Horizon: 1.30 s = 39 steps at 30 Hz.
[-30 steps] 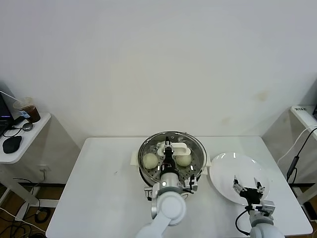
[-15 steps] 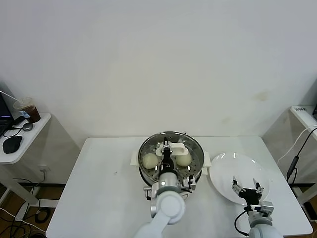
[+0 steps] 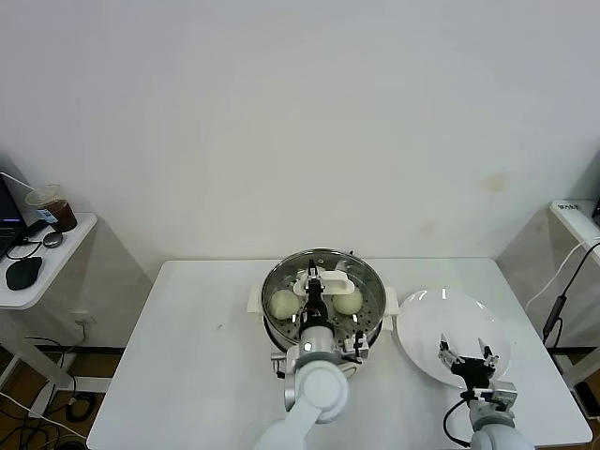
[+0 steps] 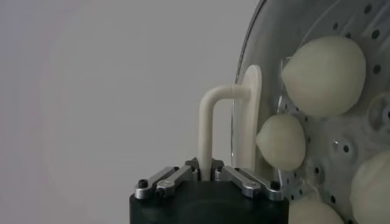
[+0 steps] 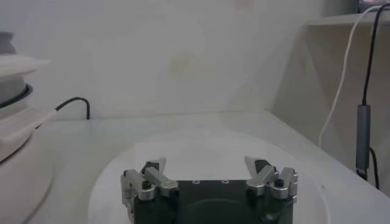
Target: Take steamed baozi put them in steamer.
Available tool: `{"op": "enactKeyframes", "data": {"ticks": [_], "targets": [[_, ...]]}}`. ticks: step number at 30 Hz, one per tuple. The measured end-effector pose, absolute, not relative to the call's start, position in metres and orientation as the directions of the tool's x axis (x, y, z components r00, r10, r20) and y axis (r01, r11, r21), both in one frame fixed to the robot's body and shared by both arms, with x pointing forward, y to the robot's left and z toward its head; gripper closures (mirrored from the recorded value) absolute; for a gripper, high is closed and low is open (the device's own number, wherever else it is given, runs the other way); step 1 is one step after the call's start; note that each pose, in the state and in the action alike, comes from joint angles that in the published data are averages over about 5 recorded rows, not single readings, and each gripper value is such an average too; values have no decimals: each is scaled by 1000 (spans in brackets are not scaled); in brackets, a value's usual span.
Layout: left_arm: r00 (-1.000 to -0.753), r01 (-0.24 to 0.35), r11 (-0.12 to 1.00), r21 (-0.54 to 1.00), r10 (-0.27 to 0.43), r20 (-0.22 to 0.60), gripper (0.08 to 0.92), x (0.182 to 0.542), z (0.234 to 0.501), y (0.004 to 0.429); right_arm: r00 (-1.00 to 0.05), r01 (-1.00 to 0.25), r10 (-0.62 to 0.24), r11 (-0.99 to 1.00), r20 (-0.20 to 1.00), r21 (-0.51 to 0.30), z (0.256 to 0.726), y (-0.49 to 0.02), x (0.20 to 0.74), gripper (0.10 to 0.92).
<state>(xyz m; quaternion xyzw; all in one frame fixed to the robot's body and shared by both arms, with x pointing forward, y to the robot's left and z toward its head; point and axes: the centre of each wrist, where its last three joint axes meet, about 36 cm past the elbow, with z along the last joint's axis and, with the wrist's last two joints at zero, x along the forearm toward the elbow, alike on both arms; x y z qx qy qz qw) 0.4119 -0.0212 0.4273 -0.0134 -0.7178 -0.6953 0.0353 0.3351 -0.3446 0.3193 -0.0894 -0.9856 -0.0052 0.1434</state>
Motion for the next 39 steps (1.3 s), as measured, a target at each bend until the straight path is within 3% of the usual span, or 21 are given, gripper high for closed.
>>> {"op": "enactKeyframes", "data": {"ticks": [9,31,39], "targets": [[-998,62,43,997,-22,63,810,409,425,-21,-943,177,174,984,285,-14,319,-343,335,200],[-998,56,106,993,11,56,208,371,441,-3,-942,176,172,984,288,-12,317,-340,336,200],[-997,75,133,988,8,75,177,355,450,12,-942,173,169,985,290,-13,316,-338,336,200]]}}
